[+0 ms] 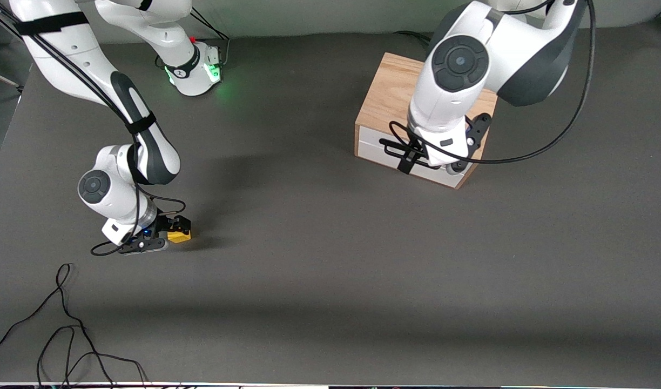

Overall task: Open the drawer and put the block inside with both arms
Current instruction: 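Reach the right gripper to the yellow cube while the left gripper reaches the handle, then grasp the yellow cube with the right gripper while the left gripper hooks the handle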

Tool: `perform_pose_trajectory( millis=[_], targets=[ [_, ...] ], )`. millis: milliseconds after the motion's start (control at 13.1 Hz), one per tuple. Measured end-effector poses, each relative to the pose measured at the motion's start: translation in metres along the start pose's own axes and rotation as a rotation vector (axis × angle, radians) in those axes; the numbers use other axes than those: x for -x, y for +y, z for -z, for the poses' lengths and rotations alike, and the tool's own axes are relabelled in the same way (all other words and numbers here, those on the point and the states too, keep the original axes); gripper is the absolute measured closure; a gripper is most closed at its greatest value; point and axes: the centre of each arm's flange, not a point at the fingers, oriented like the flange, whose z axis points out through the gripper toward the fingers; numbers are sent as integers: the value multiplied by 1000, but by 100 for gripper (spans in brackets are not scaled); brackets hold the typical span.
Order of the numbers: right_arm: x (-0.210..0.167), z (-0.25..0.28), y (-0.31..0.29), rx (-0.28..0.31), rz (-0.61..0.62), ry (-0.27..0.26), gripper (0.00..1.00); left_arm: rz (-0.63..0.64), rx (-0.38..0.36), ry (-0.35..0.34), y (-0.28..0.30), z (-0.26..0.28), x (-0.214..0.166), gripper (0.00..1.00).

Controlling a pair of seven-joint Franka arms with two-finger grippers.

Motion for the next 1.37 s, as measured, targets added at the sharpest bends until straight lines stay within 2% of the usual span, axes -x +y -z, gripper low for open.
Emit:
perform_pose_trajectory(
  millis=[380,685,1065,1217,1370],
  targets=[
    [3,-15,-14,-10,24,-19,0,81,-39,4,-1,-28,-1,0],
    [3,-15,-13,-11,30,-23,5,120,-31,5,2,-78,-6,0],
    [3,-15,-13,-11,30,-23,5,156,-29,8,-2,-120,-9,0],
    [2,-15,-13,-11,31,-21,11,163,-26,8,-3,-130,-10,0],
    [2,-14,-13,-10,31,-20,34,167,-16,9,-4,-143,-6,0]
  ],
)
